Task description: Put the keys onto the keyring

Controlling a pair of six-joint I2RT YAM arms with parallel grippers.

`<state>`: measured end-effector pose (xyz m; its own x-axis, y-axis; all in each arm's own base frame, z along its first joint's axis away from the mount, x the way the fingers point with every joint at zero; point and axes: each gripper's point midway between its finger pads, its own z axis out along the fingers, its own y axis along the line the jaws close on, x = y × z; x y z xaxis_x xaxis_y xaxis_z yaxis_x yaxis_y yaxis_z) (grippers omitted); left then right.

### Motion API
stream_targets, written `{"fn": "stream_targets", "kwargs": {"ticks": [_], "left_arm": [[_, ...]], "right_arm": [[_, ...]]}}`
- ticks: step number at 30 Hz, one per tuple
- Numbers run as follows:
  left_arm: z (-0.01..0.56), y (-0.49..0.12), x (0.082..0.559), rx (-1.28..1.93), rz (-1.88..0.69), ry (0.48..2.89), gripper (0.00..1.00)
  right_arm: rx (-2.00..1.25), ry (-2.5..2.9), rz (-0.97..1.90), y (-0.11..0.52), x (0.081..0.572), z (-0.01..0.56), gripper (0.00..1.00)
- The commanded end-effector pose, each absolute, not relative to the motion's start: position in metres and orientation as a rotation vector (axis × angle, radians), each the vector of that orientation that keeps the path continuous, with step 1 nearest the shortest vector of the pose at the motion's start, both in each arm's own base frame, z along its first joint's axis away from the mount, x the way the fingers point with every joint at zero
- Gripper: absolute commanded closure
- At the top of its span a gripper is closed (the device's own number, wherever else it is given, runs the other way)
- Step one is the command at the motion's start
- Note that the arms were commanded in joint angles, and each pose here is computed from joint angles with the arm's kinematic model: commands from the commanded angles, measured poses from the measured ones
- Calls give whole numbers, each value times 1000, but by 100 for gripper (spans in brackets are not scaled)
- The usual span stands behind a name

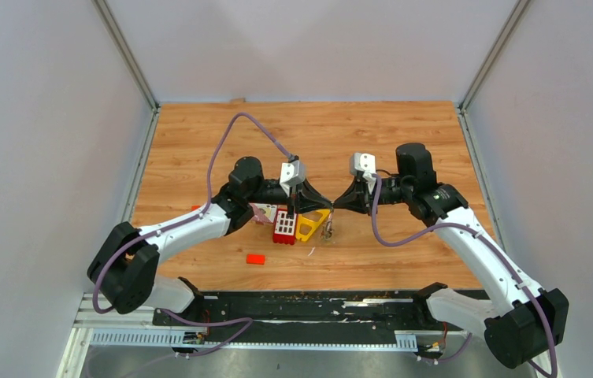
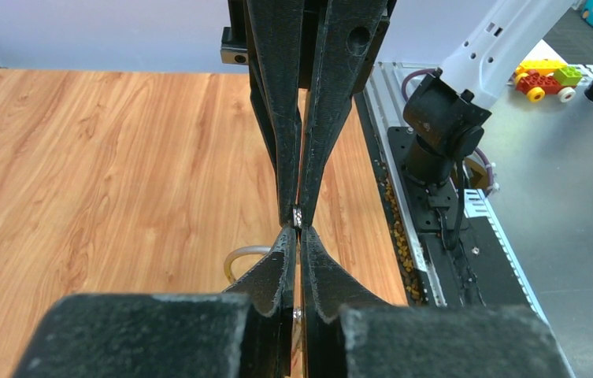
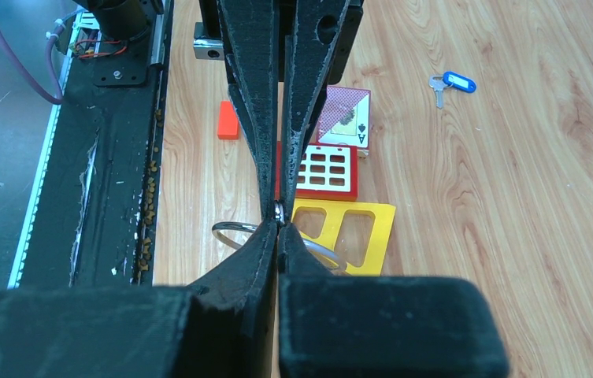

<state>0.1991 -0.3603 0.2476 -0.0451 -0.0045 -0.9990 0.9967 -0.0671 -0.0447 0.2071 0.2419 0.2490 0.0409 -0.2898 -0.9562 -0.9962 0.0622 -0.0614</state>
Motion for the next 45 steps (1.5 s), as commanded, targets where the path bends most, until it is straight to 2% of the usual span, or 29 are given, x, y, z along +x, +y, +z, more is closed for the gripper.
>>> {"fn": "stream_targets", "kwargs": {"ticks": [1,6,10,45], "left_arm": [[265,-367,208,1219,-1259,1155,92],[266,-368,207,1216,-1272,1158,85],[266,-369,208,1211,-1281,1159,84],[273,-361,189,1268,-1310,1071,86]], "right_arm": [[-1414,1326,991,245,197,264,100],[-1415,1322,990,245,196,264,100],[-1414,1323,992,245,196,265,100],[-1401,1351,988,241,199,261,100]]}}
